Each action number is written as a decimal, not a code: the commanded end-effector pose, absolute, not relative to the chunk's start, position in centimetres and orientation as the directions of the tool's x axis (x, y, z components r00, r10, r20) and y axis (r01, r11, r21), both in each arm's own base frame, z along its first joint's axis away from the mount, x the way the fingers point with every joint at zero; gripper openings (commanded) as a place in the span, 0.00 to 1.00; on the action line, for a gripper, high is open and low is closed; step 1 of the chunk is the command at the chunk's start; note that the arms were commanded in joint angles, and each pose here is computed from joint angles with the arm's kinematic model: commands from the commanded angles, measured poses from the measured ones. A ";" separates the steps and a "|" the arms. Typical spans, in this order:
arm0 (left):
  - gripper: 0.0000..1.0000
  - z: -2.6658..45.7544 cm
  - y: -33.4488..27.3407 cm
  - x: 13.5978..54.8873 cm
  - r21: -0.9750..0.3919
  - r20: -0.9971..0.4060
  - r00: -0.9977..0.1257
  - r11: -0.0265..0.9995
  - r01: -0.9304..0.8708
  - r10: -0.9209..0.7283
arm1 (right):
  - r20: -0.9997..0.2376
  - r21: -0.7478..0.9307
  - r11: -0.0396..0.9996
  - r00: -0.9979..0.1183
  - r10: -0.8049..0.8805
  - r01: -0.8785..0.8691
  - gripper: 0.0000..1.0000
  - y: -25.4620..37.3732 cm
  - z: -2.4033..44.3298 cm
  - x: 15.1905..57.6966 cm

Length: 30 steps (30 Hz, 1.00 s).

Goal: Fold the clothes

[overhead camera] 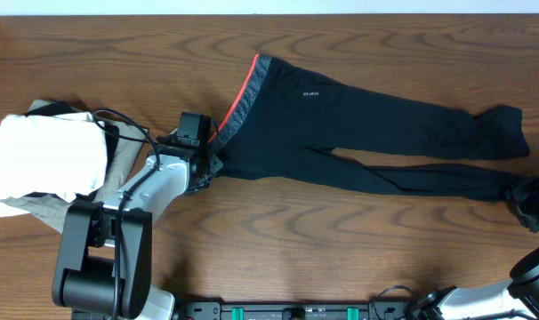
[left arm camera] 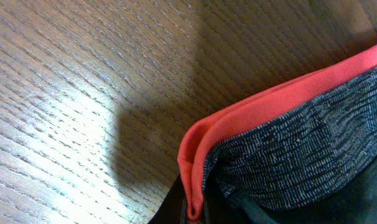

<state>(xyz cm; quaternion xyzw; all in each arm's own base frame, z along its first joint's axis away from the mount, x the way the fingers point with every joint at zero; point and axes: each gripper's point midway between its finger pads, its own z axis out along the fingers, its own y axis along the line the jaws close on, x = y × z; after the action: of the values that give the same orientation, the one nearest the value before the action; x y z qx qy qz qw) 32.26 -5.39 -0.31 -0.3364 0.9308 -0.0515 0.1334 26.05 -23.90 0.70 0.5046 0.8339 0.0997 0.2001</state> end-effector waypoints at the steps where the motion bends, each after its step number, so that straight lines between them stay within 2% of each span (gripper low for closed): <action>1: 0.06 -2.4 -3.9 30.1 -0.088 -0.190 -0.751 0.773 -0.629 -0.633 | -0.264 0.391 0.480 -0.404 0.876 0.785 0.45 -24.9 2.0 26.6; 15: 0.06 -2.4 -3.9 30.1 -0.088 -0.190 -0.751 0.773 -0.629 -0.633 | -0.291 0.381 0.505 -0.417 0.861 0.775 0.45 -25.1 3.3 26.0; 30: 0.06 -2.3 -4.0 30.3 -0.093 -0.195 -0.749 0.772 -0.628 -0.633 | -0.259 0.333 0.499 -0.432 0.864 0.800 0.44 -25.0 1.0 25.1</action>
<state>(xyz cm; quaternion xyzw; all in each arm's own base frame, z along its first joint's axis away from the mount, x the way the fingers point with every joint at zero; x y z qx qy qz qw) 32.28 -5.39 -0.31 -0.3364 0.9307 -0.0517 0.1337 25.24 -25.05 1.79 0.4984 0.8379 0.0790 0.2081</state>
